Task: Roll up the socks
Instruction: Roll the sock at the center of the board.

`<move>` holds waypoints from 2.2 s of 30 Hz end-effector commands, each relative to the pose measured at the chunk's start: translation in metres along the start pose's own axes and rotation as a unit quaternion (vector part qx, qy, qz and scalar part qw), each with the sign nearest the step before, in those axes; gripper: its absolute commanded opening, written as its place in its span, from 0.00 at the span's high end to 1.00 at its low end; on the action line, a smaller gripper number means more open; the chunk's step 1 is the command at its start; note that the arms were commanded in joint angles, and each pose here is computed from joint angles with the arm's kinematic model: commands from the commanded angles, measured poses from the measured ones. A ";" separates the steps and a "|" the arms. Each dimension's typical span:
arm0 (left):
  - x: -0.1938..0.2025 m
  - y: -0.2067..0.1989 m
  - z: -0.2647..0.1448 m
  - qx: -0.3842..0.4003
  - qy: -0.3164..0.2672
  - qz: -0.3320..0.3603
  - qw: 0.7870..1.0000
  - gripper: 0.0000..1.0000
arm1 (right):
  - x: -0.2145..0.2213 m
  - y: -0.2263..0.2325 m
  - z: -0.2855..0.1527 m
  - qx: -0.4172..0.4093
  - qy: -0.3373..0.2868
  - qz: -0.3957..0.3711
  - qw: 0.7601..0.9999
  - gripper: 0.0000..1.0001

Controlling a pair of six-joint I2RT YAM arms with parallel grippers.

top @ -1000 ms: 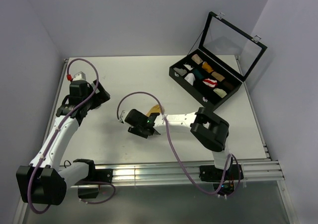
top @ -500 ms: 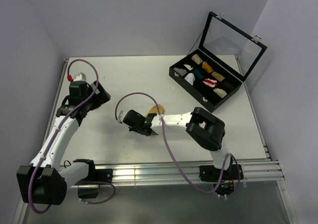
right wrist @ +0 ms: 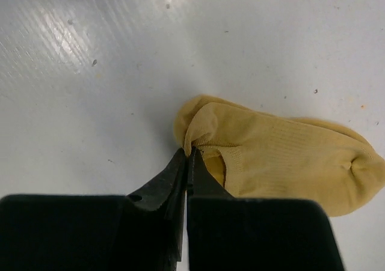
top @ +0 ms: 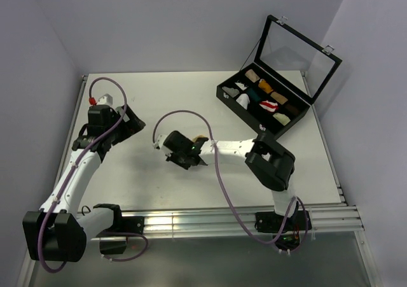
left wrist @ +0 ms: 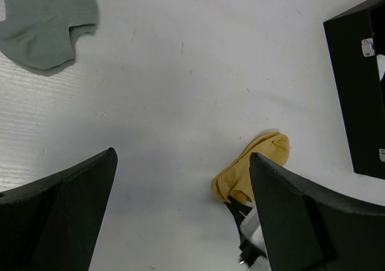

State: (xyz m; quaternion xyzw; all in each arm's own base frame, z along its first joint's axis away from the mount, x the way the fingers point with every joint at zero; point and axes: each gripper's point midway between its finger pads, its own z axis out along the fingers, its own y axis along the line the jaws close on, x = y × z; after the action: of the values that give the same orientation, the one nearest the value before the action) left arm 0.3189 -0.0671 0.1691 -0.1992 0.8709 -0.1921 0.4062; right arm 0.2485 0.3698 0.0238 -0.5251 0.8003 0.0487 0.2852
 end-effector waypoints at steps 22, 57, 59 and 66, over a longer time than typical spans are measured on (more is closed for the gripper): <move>0.056 -0.037 0.020 0.033 0.062 -0.009 0.997 0.06 | -0.017 -0.045 -0.018 -0.381 -0.134 0.413 0.816 1.00; 0.173 -0.073 0.100 -0.012 0.200 0.068 0.977 0.28 | 0.031 -0.056 0.015 -0.373 -0.073 0.530 0.758 1.00; 0.175 -0.073 0.103 -0.013 0.203 0.071 0.977 0.28 | 0.030 -0.057 0.015 -0.372 -0.073 0.528 0.760 1.00; 0.185 -0.060 0.105 -0.048 0.214 0.094 0.971 0.30 | 0.028 -0.059 0.014 -0.369 -0.075 0.529 0.760 1.00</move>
State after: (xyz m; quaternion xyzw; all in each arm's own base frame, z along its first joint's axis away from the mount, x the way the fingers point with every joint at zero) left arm 0.3082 -0.2359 0.0296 -0.0934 0.9534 -0.1780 0.2249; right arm 0.2880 0.3308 0.0187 -0.0845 0.8347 0.5426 0.0416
